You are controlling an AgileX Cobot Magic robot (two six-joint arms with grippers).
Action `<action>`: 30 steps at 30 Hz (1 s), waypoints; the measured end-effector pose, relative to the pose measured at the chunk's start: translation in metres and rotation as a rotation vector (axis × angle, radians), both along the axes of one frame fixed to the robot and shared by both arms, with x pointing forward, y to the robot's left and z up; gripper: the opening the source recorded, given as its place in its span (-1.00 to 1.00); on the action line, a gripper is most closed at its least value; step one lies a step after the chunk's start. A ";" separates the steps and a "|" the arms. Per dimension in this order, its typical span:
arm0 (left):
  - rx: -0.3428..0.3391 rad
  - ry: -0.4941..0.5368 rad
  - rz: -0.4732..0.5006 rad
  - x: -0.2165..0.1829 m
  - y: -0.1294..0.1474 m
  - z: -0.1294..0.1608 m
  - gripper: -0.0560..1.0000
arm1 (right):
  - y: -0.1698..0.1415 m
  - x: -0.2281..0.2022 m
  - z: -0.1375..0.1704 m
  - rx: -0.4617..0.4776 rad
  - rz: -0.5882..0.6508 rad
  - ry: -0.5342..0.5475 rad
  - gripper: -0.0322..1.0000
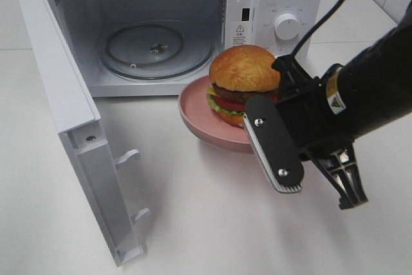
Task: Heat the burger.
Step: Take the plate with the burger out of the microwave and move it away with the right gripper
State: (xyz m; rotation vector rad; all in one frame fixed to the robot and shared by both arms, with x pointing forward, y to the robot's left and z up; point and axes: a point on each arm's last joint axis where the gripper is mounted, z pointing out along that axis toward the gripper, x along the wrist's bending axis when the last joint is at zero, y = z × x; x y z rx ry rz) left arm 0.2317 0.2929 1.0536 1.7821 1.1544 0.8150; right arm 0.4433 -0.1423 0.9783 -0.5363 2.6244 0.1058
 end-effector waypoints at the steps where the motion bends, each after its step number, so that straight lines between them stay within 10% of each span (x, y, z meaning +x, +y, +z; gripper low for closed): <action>1: 0.000 0.000 0.000 0.000 0.000 0.000 -0.89 | -0.007 -0.008 0.000 0.003 -0.039 0.016 -0.76; 30: 0.000 0.000 0.000 0.000 0.000 0.000 -0.89 | -0.073 -0.048 -0.030 -0.025 -0.695 -0.006 -0.76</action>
